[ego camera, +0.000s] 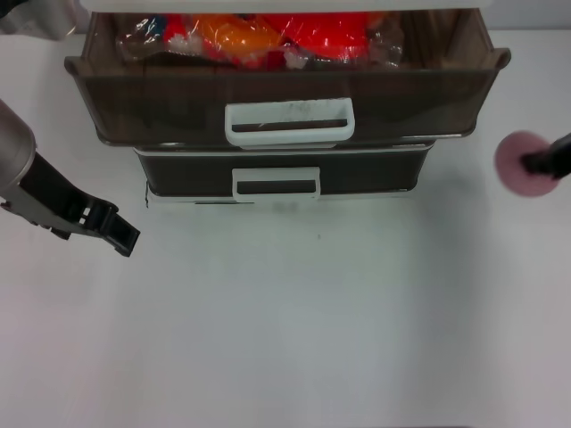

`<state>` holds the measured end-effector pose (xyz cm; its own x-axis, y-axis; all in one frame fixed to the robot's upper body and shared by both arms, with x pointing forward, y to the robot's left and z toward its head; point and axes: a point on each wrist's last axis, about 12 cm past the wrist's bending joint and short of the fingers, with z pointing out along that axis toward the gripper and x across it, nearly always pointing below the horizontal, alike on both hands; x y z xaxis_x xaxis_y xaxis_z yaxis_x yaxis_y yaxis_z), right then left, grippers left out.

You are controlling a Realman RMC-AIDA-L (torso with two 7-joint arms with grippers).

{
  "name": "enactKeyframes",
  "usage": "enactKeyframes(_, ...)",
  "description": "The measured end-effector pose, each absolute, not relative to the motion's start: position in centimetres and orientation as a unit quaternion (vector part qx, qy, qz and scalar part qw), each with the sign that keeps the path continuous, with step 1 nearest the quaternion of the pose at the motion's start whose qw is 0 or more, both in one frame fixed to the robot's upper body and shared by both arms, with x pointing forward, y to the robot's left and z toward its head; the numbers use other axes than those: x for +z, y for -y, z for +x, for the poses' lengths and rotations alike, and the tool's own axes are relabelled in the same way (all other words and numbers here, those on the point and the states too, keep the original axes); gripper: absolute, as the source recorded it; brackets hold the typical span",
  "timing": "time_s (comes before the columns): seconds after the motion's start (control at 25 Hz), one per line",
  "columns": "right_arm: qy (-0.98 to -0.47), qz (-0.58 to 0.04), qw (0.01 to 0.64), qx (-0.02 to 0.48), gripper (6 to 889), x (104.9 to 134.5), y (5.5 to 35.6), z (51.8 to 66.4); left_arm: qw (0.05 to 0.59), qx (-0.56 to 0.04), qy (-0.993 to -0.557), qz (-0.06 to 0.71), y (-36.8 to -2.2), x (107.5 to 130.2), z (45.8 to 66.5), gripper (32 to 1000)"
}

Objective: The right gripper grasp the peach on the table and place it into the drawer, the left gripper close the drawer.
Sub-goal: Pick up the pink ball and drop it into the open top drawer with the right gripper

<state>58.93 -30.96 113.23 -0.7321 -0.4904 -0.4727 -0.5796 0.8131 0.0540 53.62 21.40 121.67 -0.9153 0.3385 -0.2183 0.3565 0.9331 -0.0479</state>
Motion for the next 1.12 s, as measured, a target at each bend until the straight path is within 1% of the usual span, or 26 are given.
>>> enactKeyframes(0.24,-0.914,-0.256,0.306,0.068,63,119.7,34.0,58.1,0.102,-0.043,-0.978,0.176,-21.6,121.5,53.5,799)
enactKeyframes(0.32,-0.904,-0.256,0.336,0.064,64,121.7,34.3,57.8,0.101,-0.042,-0.978,0.175,-21.6,121.5,53.5,798)
enactKeyframes(0.4,-0.885,-0.268,0.371,0.084,64,123.9,34.0,57.2,0.101,-0.042,-0.978,0.175,-21.6,121.5,53.5,798)
enactKeyframes(0.56,-0.838,-0.312,0.423,0.145,64,127.5,32.4,55.8,0.099,-0.042,-0.979,0.175,-21.7,121.4,53.5,798)
enactKeyframes(0.72,-0.796,-0.345,0.463,0.179,64,130.6,31.1,55.1,0.099,-0.042,-0.979,0.175,-21.7,121.4,53.5,798)
enactKeyframes(0.84,-0.772,-0.367,0.479,0.200,60,132.3,30.0,55.3,0.099,-0.041,-0.979,0.174,-21.7,121.4,53.5,798)
enactKeyframes(0.92,-0.759,-0.388,0.476,0.216,57,133.0,28.8,55.7,0.099,-0.041,-0.979,0.174,-21.7,121.4,53.5,798)
enactKeyframes(1.04,-0.751,-0.416,0.452,0.242,57,132.9,26.6,56.7,0.099,-0.041,-0.979,0.175,-21.7,121.4,53.5,798)
enactKeyframes(1.12,-0.750,-0.433,0.424,0.264,58,132.2,25.0,57.6,0.099,-0.041,-0.979,0.175,-21.6,121.5,53.5,798)
